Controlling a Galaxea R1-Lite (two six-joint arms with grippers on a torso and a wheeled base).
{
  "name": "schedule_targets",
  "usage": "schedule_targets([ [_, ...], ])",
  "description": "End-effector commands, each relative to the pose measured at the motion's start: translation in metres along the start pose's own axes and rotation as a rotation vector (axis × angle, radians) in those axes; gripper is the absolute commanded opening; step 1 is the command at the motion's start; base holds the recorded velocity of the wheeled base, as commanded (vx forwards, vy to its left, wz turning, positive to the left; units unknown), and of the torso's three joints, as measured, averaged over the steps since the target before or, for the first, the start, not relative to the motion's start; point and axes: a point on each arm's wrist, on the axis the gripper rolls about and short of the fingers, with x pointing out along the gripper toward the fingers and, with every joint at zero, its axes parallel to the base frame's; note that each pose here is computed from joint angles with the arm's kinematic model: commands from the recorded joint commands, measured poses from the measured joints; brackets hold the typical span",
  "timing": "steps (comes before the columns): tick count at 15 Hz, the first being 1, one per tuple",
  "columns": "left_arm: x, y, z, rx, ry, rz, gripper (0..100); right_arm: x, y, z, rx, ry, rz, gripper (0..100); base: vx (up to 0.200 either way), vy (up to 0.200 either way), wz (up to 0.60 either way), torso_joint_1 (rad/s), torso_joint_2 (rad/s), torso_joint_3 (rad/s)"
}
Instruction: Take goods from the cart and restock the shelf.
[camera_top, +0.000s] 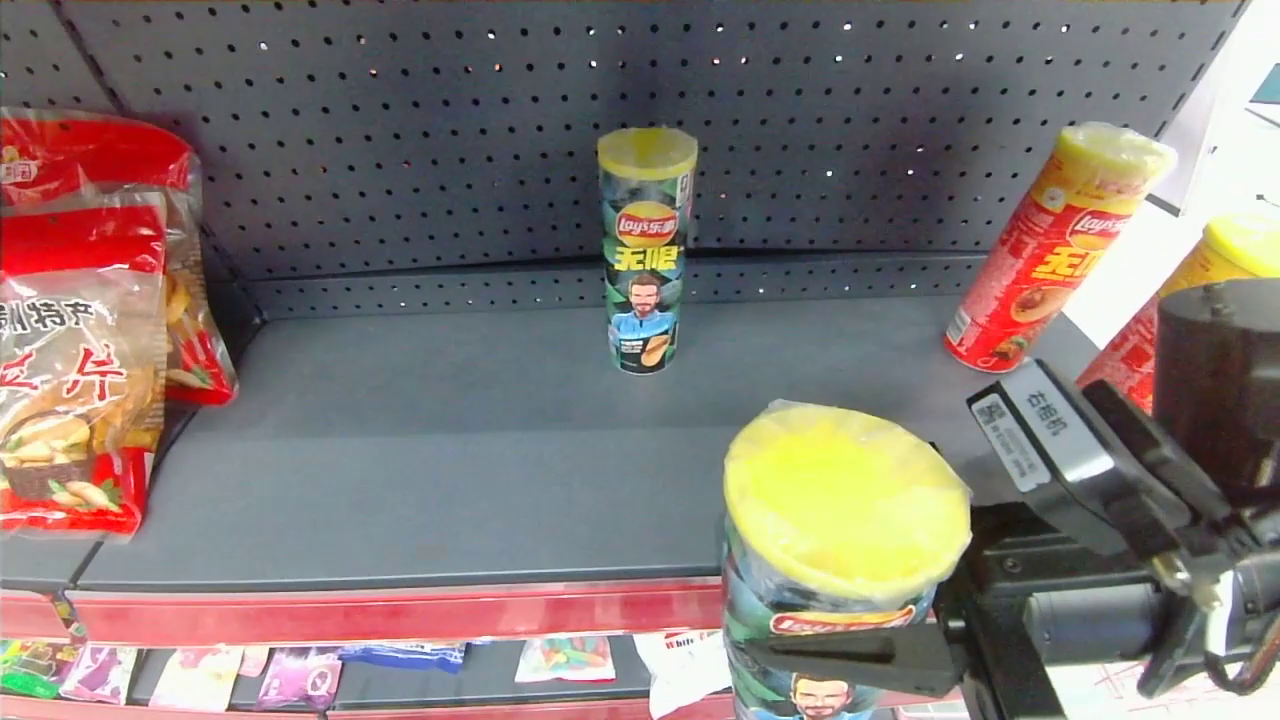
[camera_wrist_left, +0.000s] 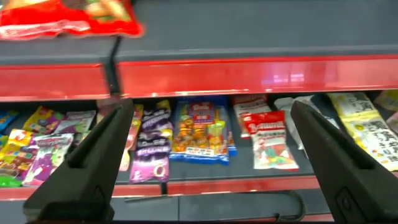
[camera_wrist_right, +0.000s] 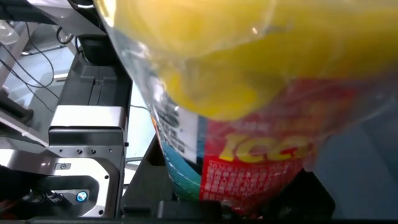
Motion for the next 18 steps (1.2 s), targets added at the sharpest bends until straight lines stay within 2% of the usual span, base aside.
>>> schedule_targets([
  [1,0.0001,0.0,0.0,0.003,0.001,0.002,100,-0.0014,0.001,-0.0006,0.001,0.001,0.0,0,0.0,0.0,0.0,0.0,0.0,0.0],
  [18,0.0001,0.0,0.0,0.0,0.001,0.0,100,-0.003,0.0029,-0.0041,0.008,0.009,0.0,0,0.0,0.0,0.0,0.0,0.0,0.0],
])
